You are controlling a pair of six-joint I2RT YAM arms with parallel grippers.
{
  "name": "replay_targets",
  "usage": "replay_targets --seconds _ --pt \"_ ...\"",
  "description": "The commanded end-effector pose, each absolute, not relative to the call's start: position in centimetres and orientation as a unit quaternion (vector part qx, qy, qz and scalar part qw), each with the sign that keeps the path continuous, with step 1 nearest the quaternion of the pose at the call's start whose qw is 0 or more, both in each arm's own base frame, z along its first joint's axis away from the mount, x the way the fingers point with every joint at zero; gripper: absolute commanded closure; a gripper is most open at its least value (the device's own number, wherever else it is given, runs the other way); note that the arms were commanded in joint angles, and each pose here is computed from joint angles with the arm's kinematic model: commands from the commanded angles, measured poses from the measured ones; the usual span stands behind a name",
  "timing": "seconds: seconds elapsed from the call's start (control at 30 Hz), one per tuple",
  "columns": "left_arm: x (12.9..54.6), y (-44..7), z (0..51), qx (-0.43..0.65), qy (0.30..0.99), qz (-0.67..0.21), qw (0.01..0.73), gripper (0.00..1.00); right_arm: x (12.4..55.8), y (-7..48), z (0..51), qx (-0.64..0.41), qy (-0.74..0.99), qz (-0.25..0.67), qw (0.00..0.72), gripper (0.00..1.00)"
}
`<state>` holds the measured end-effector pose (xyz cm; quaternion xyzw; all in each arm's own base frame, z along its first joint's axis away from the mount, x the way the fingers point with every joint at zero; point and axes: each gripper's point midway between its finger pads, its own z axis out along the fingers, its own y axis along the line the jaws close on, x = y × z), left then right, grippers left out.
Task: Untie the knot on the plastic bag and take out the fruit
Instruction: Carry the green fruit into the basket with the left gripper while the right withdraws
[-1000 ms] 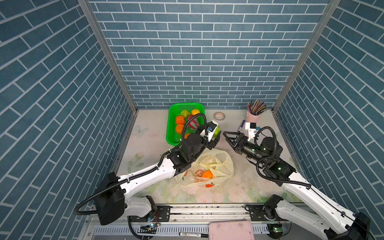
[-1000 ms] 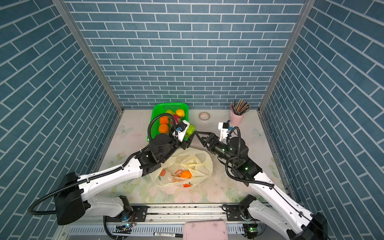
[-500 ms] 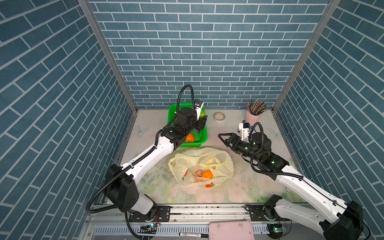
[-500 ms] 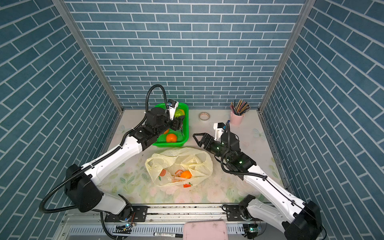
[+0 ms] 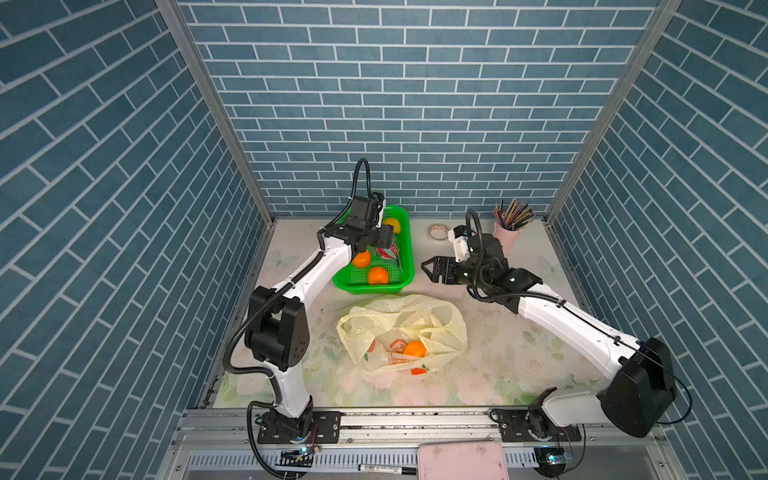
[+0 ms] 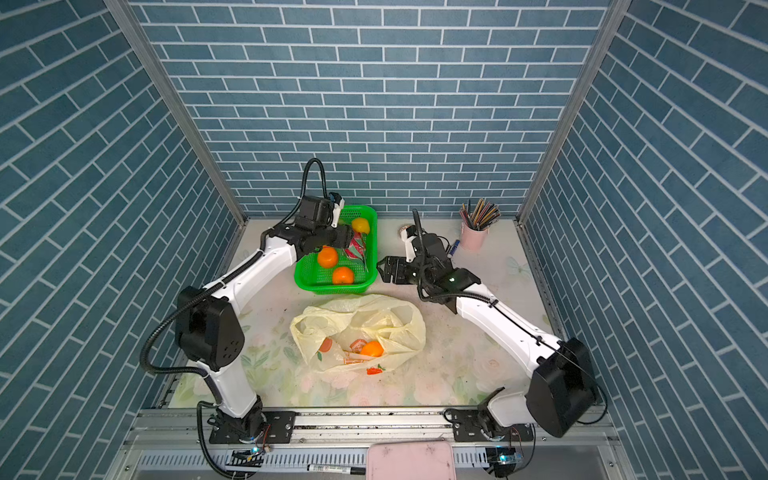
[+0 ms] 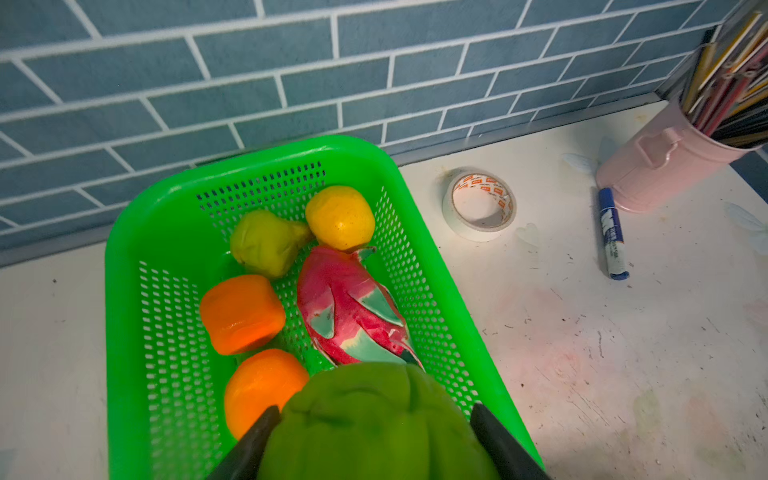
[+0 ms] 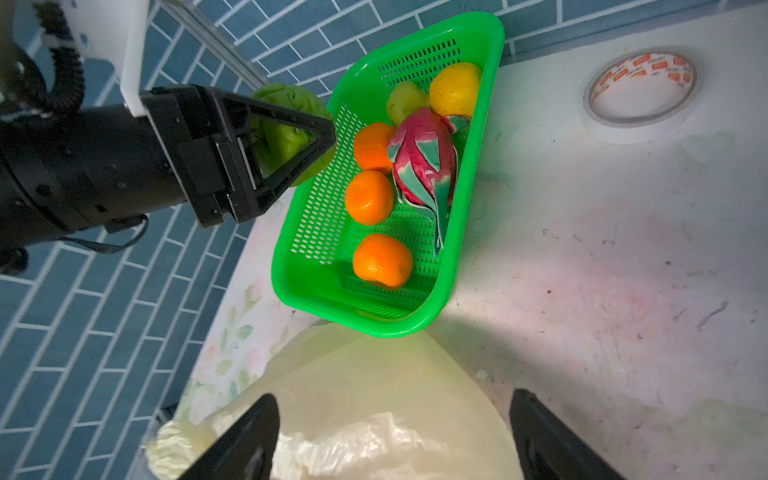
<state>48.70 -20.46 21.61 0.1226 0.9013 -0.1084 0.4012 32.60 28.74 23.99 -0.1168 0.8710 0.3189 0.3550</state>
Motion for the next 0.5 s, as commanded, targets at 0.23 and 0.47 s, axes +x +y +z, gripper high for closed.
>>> replay_targets --seconds 0.23,0.47 --pt "47.8 -20.1 16.1 0.046 0.951 -0.103 0.287 0.5 32.2 24.9 21.0 -0.247 0.909 0.136 0.308 0.15" --pt "47.2 -25.7 12.0 0.087 0.953 -0.167 0.237 0.5 30.5 23.6 21.2 -0.251 0.921 0.123 0.272 0.15"
